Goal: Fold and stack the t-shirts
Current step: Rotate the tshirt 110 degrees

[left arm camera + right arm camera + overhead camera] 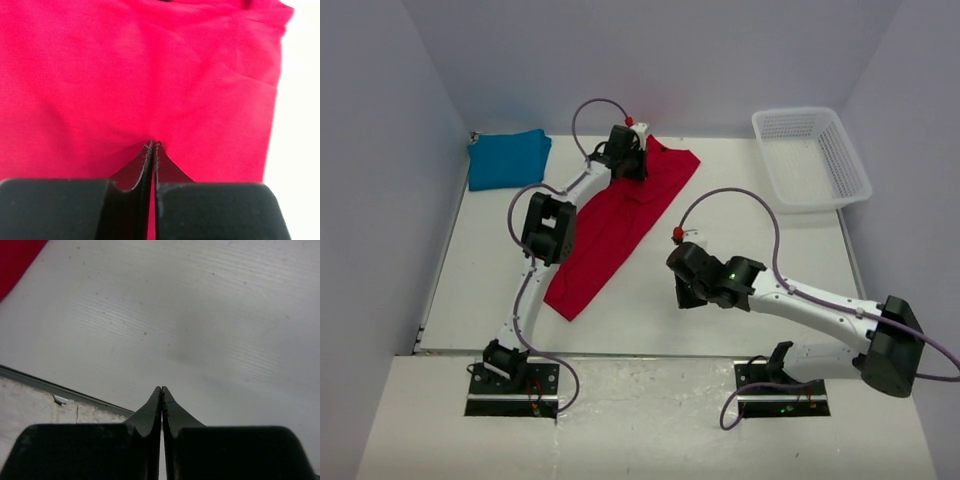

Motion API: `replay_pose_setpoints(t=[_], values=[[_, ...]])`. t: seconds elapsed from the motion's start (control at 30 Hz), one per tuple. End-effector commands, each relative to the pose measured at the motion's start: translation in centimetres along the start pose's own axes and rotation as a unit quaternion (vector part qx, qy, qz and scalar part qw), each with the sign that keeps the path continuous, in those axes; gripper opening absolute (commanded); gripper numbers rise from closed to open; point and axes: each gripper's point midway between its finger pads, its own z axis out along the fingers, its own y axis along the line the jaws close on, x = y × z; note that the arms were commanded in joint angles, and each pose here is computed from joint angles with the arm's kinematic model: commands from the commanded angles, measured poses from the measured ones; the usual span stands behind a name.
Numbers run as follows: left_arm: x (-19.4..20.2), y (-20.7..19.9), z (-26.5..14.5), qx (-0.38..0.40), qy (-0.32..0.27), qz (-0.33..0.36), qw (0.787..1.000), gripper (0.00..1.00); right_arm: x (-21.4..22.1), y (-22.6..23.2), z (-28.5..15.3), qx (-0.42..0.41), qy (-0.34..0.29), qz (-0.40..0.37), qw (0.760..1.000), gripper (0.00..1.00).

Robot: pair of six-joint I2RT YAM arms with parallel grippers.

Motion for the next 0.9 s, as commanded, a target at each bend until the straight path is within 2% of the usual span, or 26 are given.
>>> replay_pose_setpoints(t=[0.0,0.13,0.17,0.23,0.27,0.3,0.33,0.37,0.4,0.43,0.47,0.5,0.53,0.57,0.6,0.67,0.7,0.73,0.77,0.8,0.87], values=[[-5.9,-4.9,-4.5,0.039,-0.057,0.041,0.997,0.03,-2.0,3.1,1.4,-0.047,-0.02,-0.025,0.998,0.0],[-10.5,-6.4,-8.8,0.034,-0.109,0.042,0.993,0.18,-2.0,4.1,2.9,-0.052,-0.007,-0.036,0.998,0.0],[-12.6,-6.9,-11.3,0.028,-0.134,0.045,0.99,0.28,-1.8,4.4,3.3,-0.057,-0.004,-0.039,0.998,0.0],[-13.8,-6.4,-13.5,0.0,-0.148,0.052,0.988,0.39,-1.8,4.4,3.7,-0.053,0.002,-0.042,0.998,0.0],[-15.5,-6.7,-16.2,-0.012,-0.17,0.055,0.984,0.49,-1.8,4.5,4.0,-0.056,0.003,-0.043,0.997,0.0],[-16.1,-6.4,-17.4,-0.028,-0.178,0.056,0.982,0.52,-1.7,4.7,4.2,-0.059,0.009,-0.047,0.997,0.0],[-15.9,-5.0,-18.6,-0.075,-0.174,0.052,0.98,0.54,-1.9,5.1,4.3,-0.065,0.009,-0.048,0.997,0.0],[-17.0,-4.5,-21.4,-0.101,-0.192,0.046,0.975,0.55,-1.7,5.7,4.3,-0.078,0.016,-0.052,0.995,0.05],[-15.9,-1.7,-22.8,-0.181,-0.176,0.031,0.967,0.56,-2.1,6.3,4.3,-0.088,0.017,-0.057,0.994,0.14],[-15.6,-0.5,-24.3,-0.222,-0.176,0.008,0.959,0.56,-2.2,6.8,4.4,-0.096,0.019,-0.06,0.993,0.18],[-15.5,0.8,-27.1,-0.265,-0.181,-0.013,0.947,0.54,-2.5,7.3,4.6,-0.102,0.021,-0.062,0.993,0.2],[-12.8,3.6,-28.7,-0.346,-0.148,-0.025,0.926,0.51,-2.9,8.2,4.8,-0.108,0.027,-0.067,0.992,0.15],[-11.6,5.0,-30.0,-0.378,-0.145,-0.058,0.913,0.4,-3.3,8.8,4.9,-0.113,0.029,-0.068,0.991,0.04],[-10.7,5.8,-32.4,-0.402,-0.147,-0.078,0.901,0.33,-4.3,9.9,4.5,-0.128,0.021,-0.068,0.989,0.0],[-7.0,7.4,-32.5,-0.431,-0.106,-0.097,0.891,0.23,-4.1,10.8,4.7,-0.144,0.035,-0.073,0.986,0.0],[-4.8,10.0,-35.3,-0.454,-0.101,-0.138,0.875,0.12,-4.7,12.6,4.7,-0.177,0.036,-0.075,0.981,0.0],[-1.2,11.8,-35.2,-0.472,-0.065,-0.148,0.867,0.03,-5.8,13.9,4.3,-0.196,0.028,-0.077,0.977,0.0],[-0.1,13.7,-36.1,-0.481,-0.067,-0.179,0.856,0.0,-5.3,15.1,4.9,-0.216,0.048,-0.083,0.972,0.0],[0.6,14.3,-37.4,-0.48,-0.071,-0.193,0.853,0.0,-6.6,16.9,4.3,-0.242,0.042,-0.09,0.965,0.0],[3.1,15.2,-36.9,-0.479,-0.052,-0.203,0.852,0.0,-6.7,17.8,4.4,-0.256,0.048,-0.099,0.96,0.0],[4.5,17.0,-38.3,-0.487,-0.053,-0.221,0.843,0.0,-7.0,20.7,5.2,-0.298,0.081,-0.107,0.945,0.0]])
